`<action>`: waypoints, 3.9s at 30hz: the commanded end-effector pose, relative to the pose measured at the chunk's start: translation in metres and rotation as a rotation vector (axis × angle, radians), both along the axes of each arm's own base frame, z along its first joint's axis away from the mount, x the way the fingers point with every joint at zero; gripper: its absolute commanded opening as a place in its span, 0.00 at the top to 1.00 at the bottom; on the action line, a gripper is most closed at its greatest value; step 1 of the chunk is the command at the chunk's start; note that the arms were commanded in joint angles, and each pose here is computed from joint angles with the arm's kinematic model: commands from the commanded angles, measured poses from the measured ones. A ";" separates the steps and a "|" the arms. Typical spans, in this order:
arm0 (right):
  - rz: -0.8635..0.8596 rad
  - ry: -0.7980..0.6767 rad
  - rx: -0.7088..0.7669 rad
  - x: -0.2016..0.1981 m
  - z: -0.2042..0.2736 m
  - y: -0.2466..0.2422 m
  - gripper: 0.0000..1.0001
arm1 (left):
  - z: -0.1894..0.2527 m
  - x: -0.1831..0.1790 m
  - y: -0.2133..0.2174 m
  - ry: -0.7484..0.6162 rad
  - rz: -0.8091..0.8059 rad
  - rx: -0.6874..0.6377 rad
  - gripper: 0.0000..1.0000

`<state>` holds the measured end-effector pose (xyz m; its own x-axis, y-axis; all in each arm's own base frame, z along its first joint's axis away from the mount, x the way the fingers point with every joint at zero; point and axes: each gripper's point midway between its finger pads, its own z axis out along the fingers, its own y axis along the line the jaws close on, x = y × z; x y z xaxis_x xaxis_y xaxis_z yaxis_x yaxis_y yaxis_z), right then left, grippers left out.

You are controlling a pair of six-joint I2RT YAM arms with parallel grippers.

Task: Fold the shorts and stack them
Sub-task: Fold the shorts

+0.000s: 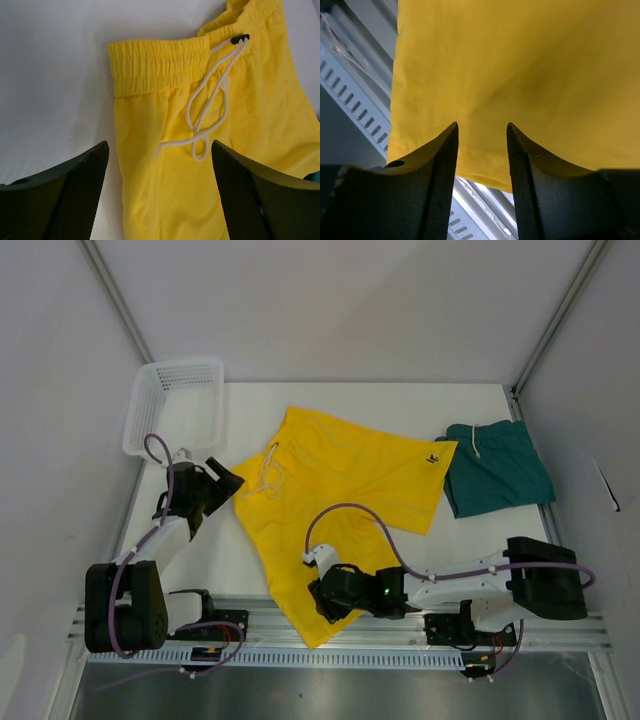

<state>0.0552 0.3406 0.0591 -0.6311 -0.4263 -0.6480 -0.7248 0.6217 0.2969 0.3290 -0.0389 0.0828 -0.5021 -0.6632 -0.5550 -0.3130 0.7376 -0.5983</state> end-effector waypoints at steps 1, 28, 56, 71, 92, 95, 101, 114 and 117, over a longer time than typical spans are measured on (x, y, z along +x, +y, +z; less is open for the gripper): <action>0.002 -0.041 0.027 -0.012 0.004 0.030 0.54 | 0.005 0.007 -0.002 -0.046 -0.023 -0.051 0.17; 0.049 -0.318 -0.273 -0.064 -0.011 0.046 0.50 | 0.013 0.002 0.012 -0.047 0.028 0.012 0.16; -0.207 -0.098 0.044 0.004 0.051 -0.050 1.00 | -0.008 0.005 0.004 -0.009 0.012 -0.044 0.33; -0.371 -0.056 0.053 0.040 0.040 -0.098 1.00 | -0.023 0.013 0.013 0.025 0.064 -0.091 0.47; -0.537 0.000 0.098 0.071 0.027 -0.144 1.00 | -0.050 0.007 0.006 0.067 0.063 -0.177 0.78; -0.530 0.006 0.104 0.070 0.026 -0.142 1.00 | -0.049 0.011 0.002 0.045 0.033 -0.186 0.63; -0.525 0.015 0.107 0.068 0.023 -0.142 1.00 | -0.060 0.013 -0.006 0.061 -0.012 -0.197 0.37; -0.512 0.021 0.130 0.066 0.029 -0.138 1.00 | -0.063 0.025 -0.009 0.081 0.038 -0.184 0.88; -0.509 0.022 0.129 0.065 0.028 -0.137 1.00 | -0.056 0.036 -0.010 0.048 0.049 -0.208 0.94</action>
